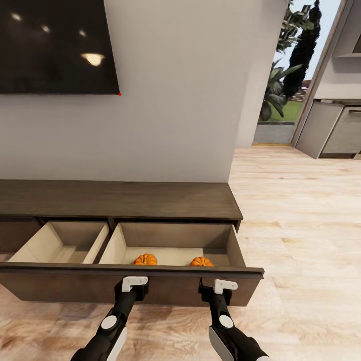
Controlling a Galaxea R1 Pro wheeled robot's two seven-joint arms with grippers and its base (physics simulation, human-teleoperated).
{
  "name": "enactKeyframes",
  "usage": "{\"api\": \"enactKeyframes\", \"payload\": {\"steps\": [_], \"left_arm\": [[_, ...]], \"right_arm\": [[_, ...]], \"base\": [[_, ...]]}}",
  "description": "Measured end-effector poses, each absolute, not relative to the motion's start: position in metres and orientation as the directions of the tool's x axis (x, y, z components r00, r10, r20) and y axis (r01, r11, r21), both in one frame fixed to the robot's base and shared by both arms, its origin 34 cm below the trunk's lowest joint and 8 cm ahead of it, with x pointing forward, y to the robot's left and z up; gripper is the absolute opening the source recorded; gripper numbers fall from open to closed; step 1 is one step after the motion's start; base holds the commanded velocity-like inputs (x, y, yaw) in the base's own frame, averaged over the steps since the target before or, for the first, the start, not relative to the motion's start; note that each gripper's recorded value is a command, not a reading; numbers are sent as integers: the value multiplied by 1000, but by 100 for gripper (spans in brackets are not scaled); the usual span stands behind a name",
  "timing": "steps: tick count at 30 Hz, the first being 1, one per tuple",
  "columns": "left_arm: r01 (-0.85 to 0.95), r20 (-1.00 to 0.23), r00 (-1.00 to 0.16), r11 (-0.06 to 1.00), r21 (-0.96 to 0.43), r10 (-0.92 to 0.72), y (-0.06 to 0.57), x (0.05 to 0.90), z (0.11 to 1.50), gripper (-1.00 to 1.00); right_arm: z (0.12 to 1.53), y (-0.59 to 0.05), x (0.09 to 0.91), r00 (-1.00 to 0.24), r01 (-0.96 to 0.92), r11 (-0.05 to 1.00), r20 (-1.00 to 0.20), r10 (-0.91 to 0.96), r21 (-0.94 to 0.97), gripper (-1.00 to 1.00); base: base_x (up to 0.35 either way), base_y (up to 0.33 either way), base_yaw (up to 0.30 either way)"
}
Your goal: Place each of the two pumpkins and all three candles from the living room inside a cabinet in the living room (use any cabinet), then make sure every cabinet is closed, and position the cauldron so it is next to a table in the living room.
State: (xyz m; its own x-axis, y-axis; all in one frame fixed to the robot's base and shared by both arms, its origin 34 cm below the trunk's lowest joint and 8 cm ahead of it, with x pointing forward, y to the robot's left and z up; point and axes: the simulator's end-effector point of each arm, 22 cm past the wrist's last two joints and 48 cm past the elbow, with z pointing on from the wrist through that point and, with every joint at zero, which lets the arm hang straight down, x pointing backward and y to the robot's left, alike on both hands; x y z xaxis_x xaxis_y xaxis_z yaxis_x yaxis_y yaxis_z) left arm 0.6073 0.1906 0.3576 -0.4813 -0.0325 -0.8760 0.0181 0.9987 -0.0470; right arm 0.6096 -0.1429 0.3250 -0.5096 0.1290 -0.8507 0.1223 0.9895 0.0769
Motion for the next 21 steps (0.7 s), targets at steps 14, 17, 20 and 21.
{"api": "enactKeyframes", "payload": {"steps": [14, 17, 20, 21], "left_arm": [[15, -845, -534, 999, -42, -27, 192, 594, 328, 100], [15, -845, -534, 999, -43, -28, 192, 594, 329, 100], [15, -845, -535, 999, -43, -28, 192, 594, 328, 100], [15, -845, -535, 999, -43, -28, 192, 594, 328, 100]], "right_arm": [[310, -143, 604, -533, 125, 989, -836, 129, 73, 100], [310, -143, 604, -533, 125, 989, -836, 129, 73, 100], [310, -144, 604, -531, 130, 989, -837, 133, 75, 100], [310, -144, 605, -527, 131, 988, -839, 136, 78, 100]], "base": [[0, 0, 0], [32, 6, 0], [182, 60, 0], [117, 34, 0]]}}
